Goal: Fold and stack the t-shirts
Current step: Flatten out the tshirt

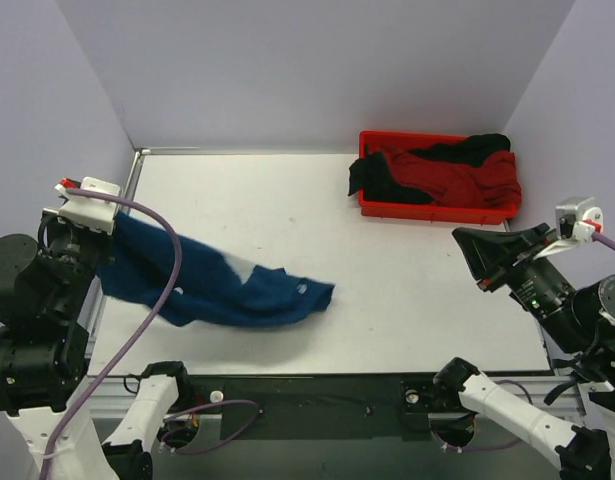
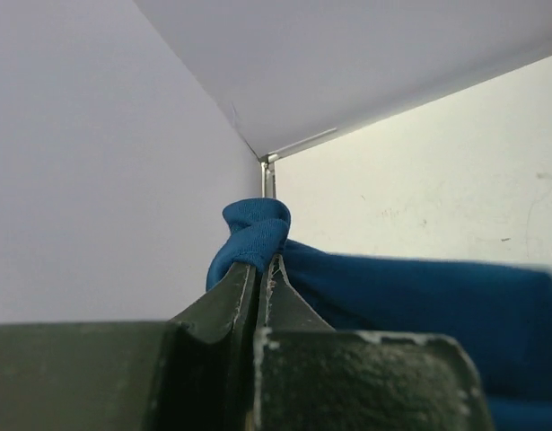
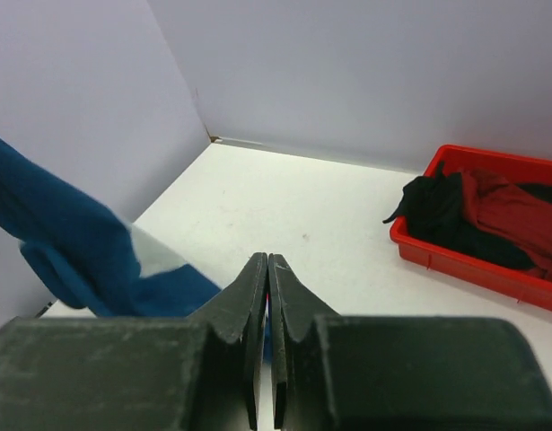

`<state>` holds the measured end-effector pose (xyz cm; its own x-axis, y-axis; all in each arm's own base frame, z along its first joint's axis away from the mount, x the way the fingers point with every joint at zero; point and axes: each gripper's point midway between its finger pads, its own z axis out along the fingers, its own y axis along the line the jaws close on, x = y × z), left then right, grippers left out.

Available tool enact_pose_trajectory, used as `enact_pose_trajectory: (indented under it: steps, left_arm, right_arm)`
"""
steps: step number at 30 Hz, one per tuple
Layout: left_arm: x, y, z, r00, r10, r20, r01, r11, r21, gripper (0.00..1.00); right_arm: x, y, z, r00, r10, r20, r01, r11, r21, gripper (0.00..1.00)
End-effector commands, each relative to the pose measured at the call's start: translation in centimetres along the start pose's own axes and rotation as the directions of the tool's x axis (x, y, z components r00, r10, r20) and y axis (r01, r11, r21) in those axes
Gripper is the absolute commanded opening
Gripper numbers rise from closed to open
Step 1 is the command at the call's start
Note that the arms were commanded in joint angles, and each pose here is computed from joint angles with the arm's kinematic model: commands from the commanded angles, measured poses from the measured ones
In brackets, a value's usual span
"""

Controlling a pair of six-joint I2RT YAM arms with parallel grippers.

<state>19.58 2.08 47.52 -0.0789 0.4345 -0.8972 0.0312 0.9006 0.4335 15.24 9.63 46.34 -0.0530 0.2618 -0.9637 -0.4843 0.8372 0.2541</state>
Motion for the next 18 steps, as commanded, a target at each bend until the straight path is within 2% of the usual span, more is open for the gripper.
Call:
enact_pose_trajectory:
  steps: [1, 4, 6, 8, 9, 10, 11, 12, 13, 14, 15, 18]
  left_arm:
    - [2.3, -1.0, 1.4, 0.996, -0.035, -0.081, 0.038, 0.999, 0.030, 0.00]
    - [4.6, -3.6, 4.1, 0.992, -0.043, -0.116, 0.059, 0.989, 0.134, 0.00]
    - [5.8, -5.8, 5.0, 0.991, -0.050, -0.127, 0.078, 0.971, 0.227, 0.00]
    - [6.8, -7.3, 5.4, 0.989, -0.060, -0.139, 0.098, 0.953, 0.286, 0.00]
    - [7.0, -7.8, 5.4, 0.987, -0.067, -0.143, 0.109, 0.946, 0.306, 0.00]
    - [7.3, -8.1, 5.5, 0.986, -0.068, -0.152, 0.114, 0.941, 0.318, 0.00]
    - [7.3, -8.3, 5.6, 0.986, -0.071, -0.152, 0.118, 0.938, 0.325, 0.00]
    - [7.4, -8.3, 5.7, 0.985, -0.072, -0.154, 0.119, 0.939, 0.323, 0.00]
    - [7.4, -8.2, 5.7, 0.985, -0.074, -0.155, 0.121, 0.940, 0.318, 0.00]
    - [7.4, -8.1, 5.8, 0.985, -0.073, -0.154, 0.119, 0.942, 0.313, 0.00]
    - [7.5, -7.8, 5.8, 0.984, -0.076, -0.160, 0.121, 0.949, 0.292, 0.00]
    - [8.5, -6.9, 6.5, 0.980, -0.080, -0.184, 0.122, 0.965, 0.232, 0.00]
  right_arm:
    - [1.7, 0.6, 3.4, 0.990, -0.093, -0.109, 0.092, 0.996, -0.019, 0.00]
    - [4.3, 1.2, 7.1, 0.971, -0.138, -0.194, 0.132, 0.990, -0.046, 0.00]
    - [8.9, 3.6, 9.1, 0.925, -0.242, -0.292, 0.175, 0.955, -0.238, 0.00]
    - [14.6, 4.8, 10.6, 0.858, -0.348, -0.377, 0.207, 0.907, -0.366, 0.11]
    - [17.8, 5.6, 10.5, 0.814, -0.409, -0.412, 0.220, 0.874, -0.434, 0.20]
    - [21.3, 5.7, 11.0, 0.755, -0.485, -0.442, 0.250, 0.835, -0.491, 0.23]
    - [22.5, 6.8, 11.3, 0.746, -0.518, -0.420, 0.260, 0.806, -0.532, 0.30]
    - [25.5, 7.0, 11.6, 0.707, -0.542, -0.453, 0.235, 0.785, -0.573, 0.33]
    - [26.3, 7.8, 12.3, 0.717, -0.545, -0.436, 0.222, 0.770, -0.598, 0.45]
    - [28.9, 8.4, 12.5, 0.682, -0.569, -0.459, 0.179, 0.739, -0.649, 0.49]
    - [30.0, 9.2, 12.8, 0.673, -0.583, -0.456, 0.163, 0.718, -0.676, 0.55]
    - [34.0, 12.4, 13.3, 0.624, -0.602, -0.498, 0.044, 0.663, -0.747, 0.67]
